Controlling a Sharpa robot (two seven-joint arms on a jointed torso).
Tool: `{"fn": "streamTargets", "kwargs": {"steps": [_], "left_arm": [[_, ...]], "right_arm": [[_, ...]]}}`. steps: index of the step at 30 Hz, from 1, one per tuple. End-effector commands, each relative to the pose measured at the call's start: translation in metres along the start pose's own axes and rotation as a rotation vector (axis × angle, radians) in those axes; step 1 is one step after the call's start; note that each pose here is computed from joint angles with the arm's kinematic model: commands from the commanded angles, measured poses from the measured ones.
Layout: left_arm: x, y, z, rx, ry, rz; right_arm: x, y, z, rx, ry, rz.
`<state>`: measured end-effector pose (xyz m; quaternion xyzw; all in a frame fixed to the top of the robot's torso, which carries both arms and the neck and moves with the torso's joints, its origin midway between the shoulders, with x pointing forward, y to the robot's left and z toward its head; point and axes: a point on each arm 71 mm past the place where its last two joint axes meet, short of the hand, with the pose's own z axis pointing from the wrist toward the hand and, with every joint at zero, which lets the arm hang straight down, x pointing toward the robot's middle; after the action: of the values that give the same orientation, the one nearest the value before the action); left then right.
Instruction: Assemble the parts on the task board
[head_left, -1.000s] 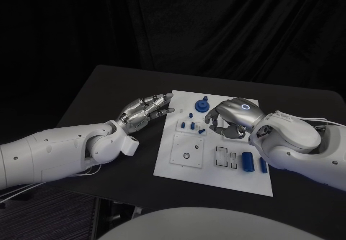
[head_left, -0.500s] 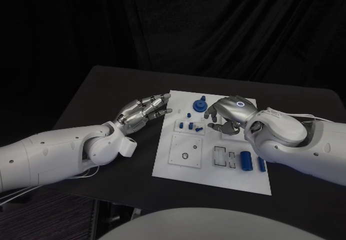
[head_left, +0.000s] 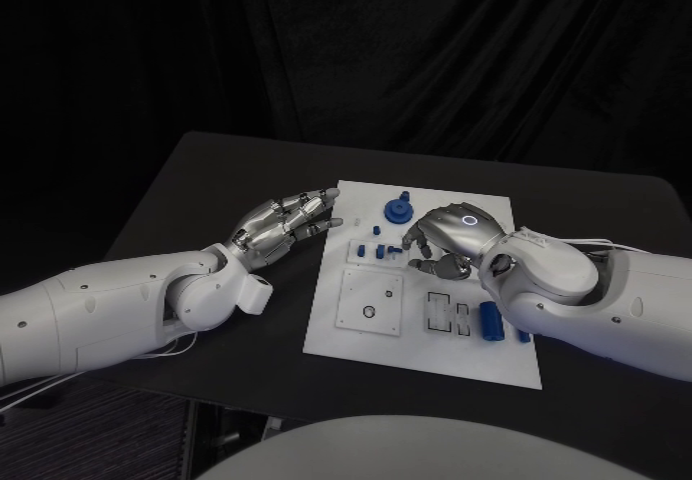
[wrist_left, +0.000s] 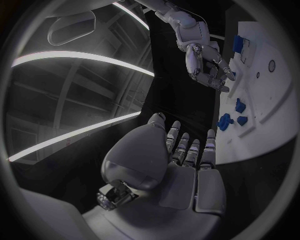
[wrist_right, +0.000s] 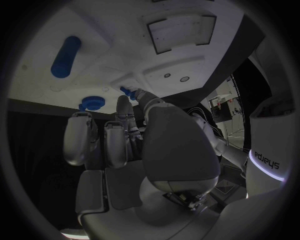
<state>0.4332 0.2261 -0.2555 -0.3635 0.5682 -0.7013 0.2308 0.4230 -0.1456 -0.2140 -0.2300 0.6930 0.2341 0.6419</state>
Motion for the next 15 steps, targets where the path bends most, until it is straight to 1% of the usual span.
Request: {"fn": "streamTargets", "kwargs": {"steps": [1, 5, 10, 15], "left_arm": [[0.0015, 0.0002, 0.0007, 0.008, 0.006, -0.011], [0.0017, 0.0005, 0.001, 0.007, 0.007, -0.012], [0.0011, 0.0007, 0.0008, 0.006, 0.006, -0.011], [0.0009, 0.001, 0.0009, 0.005, 0.006, -0.011]], "right_arm": [[0.003, 0.001, 0.002, 0.014, 0.003, -0.021], [0.004, 0.004, 0.005, 0.014, -0.006, -0.016], [0.004, 0.005, 0.008, 0.023, -0.03, -0.009], [0.006, 0.004, 0.012, 0.04, -0.016, -0.017]]}}
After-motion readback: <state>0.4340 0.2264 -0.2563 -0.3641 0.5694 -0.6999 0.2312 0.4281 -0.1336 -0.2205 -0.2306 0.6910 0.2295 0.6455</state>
